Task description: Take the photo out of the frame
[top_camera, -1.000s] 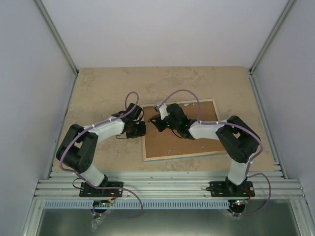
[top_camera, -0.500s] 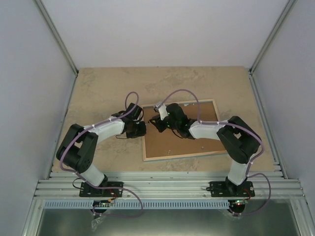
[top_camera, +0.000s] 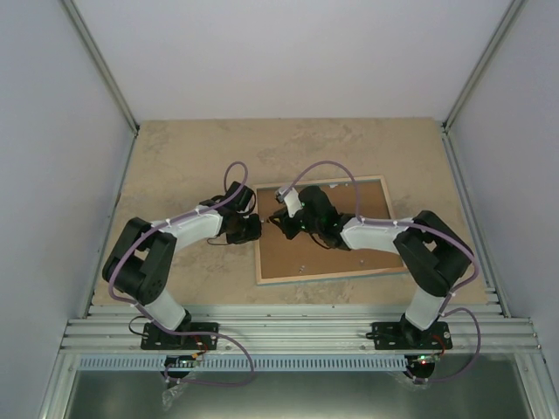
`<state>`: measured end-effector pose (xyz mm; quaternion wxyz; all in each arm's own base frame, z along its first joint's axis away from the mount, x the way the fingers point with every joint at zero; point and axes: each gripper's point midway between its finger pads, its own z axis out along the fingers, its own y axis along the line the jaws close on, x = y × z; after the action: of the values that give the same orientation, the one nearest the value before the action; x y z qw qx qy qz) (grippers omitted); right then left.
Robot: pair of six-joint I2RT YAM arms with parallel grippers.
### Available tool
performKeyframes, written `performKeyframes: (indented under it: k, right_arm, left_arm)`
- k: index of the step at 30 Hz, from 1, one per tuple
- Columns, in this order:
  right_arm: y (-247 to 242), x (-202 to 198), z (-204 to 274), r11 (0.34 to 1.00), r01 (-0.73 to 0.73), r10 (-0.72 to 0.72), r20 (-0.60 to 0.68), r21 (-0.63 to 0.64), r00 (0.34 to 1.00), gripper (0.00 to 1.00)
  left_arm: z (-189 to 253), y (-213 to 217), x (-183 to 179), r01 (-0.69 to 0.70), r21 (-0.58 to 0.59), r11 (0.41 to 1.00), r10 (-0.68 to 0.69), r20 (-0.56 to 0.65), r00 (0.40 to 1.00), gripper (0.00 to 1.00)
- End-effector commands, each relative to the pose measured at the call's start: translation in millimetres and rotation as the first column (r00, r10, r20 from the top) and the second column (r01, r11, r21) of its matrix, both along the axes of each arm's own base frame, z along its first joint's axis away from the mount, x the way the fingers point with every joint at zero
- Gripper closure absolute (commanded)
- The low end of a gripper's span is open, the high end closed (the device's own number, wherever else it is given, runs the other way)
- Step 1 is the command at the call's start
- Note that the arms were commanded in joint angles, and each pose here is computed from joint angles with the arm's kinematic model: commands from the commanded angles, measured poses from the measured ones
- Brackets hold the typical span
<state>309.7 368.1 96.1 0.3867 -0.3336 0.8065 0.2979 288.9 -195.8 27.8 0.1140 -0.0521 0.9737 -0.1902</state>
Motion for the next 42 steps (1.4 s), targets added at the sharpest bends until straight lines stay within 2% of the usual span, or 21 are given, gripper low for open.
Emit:
performKeyframes:
  k: [1, 11, 23, 30, 37, 42]
  right_arm:
    - [-17, -8, -19, 0.996, 0.012, -0.014, -0.020, -0.094, 1.000, 1.00]
    - [-30, 8, -12, 0.993, 0.105, -0.106, -0.008, -0.059, 0.994, 1.00]
    - [-24, 7, 4, 0.997, 0.074, -0.074, 0.000, -0.012, 0.997, 1.00]
    - [-44, 7, 16, 0.994, 0.112, -0.112, 0.023, -0.005, 0.993, 1.00]
    - [-73, 7, 26, 0.985, 0.171, -0.171, 0.053, -0.001, 0.984, 1.00]
    - [-90, 9, 31, 0.977, 0.213, -0.212, 0.068, 0.002, 0.975, 1.00]
  left_arm:
    - [-19, 2, -10, 0.005, 0.021, 1.000, -0.004, -0.061, 0.998, 0.87]
    - [-19, 2, -12, 0.005, 0.022, 1.000, -0.004, -0.062, 0.998, 0.87]
    - [-17, 2, -12, -0.001, 0.019, 1.000, 0.002, -0.059, 0.998, 0.87]
    - [-17, 3, -12, -0.012, 0.022, 1.000, 0.013, -0.064, 0.998, 0.87]
    - [-17, 6, -15, -0.066, 0.018, 0.998, 0.067, -0.087, 0.994, 0.87]
    - [-18, 4, -22, -0.160, -0.032, 0.987, 0.155, -0.127, 0.980, 0.90]
